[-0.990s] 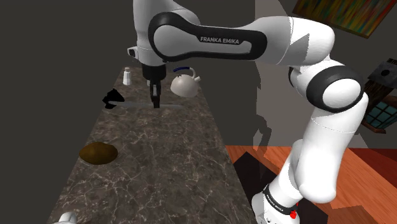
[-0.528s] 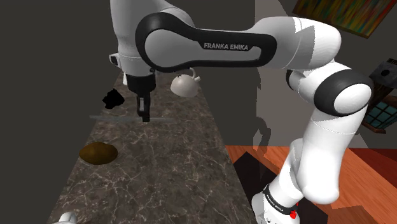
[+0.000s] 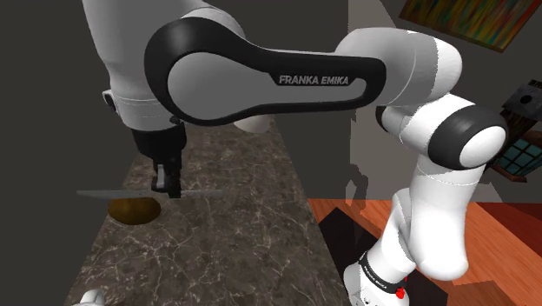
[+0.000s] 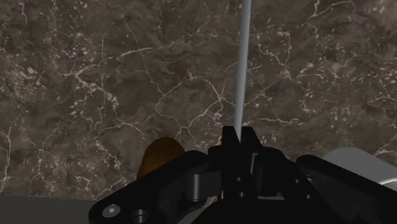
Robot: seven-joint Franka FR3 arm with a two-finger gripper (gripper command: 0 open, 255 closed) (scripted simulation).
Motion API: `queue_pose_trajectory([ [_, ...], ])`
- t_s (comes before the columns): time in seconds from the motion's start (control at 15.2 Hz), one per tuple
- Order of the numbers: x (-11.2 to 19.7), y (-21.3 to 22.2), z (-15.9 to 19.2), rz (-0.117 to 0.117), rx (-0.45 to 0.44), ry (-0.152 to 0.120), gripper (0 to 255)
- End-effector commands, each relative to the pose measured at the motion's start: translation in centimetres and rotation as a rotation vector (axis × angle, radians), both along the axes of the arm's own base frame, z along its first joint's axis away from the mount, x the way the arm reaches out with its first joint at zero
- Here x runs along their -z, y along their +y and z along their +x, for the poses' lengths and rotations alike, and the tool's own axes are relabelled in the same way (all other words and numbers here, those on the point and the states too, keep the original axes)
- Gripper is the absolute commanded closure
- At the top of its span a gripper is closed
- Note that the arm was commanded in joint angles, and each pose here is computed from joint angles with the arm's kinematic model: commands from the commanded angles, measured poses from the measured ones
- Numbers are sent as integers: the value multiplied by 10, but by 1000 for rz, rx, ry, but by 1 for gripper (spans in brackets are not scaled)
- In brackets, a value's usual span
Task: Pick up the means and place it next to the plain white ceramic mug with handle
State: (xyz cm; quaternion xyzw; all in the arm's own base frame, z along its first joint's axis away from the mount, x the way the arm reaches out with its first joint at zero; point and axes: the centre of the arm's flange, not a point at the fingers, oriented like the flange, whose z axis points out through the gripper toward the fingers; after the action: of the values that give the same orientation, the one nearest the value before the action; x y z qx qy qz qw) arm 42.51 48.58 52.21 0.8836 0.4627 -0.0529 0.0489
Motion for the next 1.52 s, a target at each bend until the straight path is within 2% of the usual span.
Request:
queue_pose_trajectory([
  [0.0, -1, 21, -15, 0, 2, 0, 255],
  [0.33, -1, 70, -48, 0, 2, 0, 255],
  [1.45, 89, 70, -48, 0, 2, 0, 255],
])
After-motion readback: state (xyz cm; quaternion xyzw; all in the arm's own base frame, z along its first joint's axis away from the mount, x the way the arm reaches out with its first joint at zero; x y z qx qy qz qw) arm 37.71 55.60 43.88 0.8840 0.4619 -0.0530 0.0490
